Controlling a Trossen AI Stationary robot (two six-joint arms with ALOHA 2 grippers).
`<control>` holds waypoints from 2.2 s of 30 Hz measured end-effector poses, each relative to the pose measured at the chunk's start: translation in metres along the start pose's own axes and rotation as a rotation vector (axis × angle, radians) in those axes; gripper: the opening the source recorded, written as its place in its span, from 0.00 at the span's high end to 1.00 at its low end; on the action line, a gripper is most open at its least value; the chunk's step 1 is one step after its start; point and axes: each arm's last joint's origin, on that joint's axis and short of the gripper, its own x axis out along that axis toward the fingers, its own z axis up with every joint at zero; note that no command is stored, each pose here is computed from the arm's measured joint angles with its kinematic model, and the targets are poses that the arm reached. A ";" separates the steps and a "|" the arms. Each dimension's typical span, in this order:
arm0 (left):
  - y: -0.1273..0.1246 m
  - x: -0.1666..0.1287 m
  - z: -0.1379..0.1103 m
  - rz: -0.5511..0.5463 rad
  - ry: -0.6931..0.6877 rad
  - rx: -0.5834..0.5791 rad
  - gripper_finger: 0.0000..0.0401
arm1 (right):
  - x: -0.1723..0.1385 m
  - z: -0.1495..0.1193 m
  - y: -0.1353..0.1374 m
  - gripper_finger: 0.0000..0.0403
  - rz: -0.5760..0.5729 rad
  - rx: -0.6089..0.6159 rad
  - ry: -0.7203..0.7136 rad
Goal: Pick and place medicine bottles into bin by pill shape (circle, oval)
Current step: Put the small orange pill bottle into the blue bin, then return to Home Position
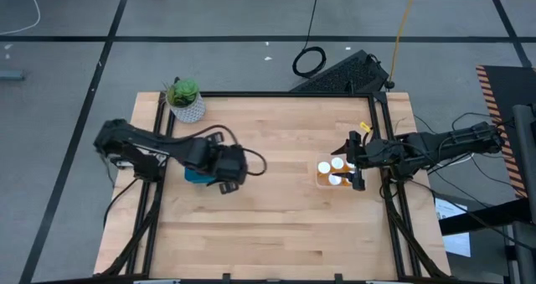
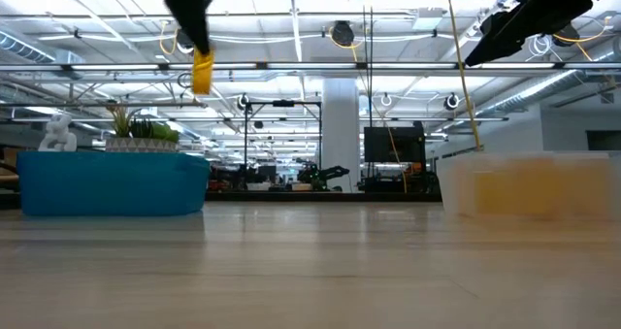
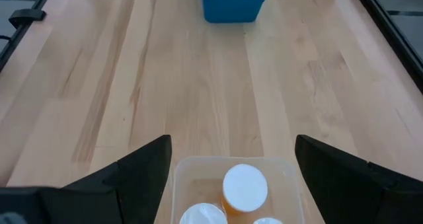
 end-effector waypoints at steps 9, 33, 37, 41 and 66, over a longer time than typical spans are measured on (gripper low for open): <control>0.007 0.023 -0.051 -0.011 -0.018 -0.114 0.69 | 0.000 0.002 0.000 0.22 0.001 0.002 -0.023; 0.012 0.104 -0.084 -0.014 0.004 -0.157 0.69 | 0.000 0.005 0.001 0.22 0.003 -0.017 -0.046; 0.016 0.110 -0.088 -0.001 0.022 -0.163 0.69 | 0.000 0.005 0.001 0.22 0.003 -0.017 -0.046; 0.017 0.114 -0.090 0.001 0.030 -0.160 0.69 | 0.000 0.005 0.001 0.22 0.003 -0.017 -0.046; 0.016 0.101 -0.077 -0.063 0.011 -0.128 0.51 | 0.000 0.005 0.001 0.22 0.003 -0.010 -0.048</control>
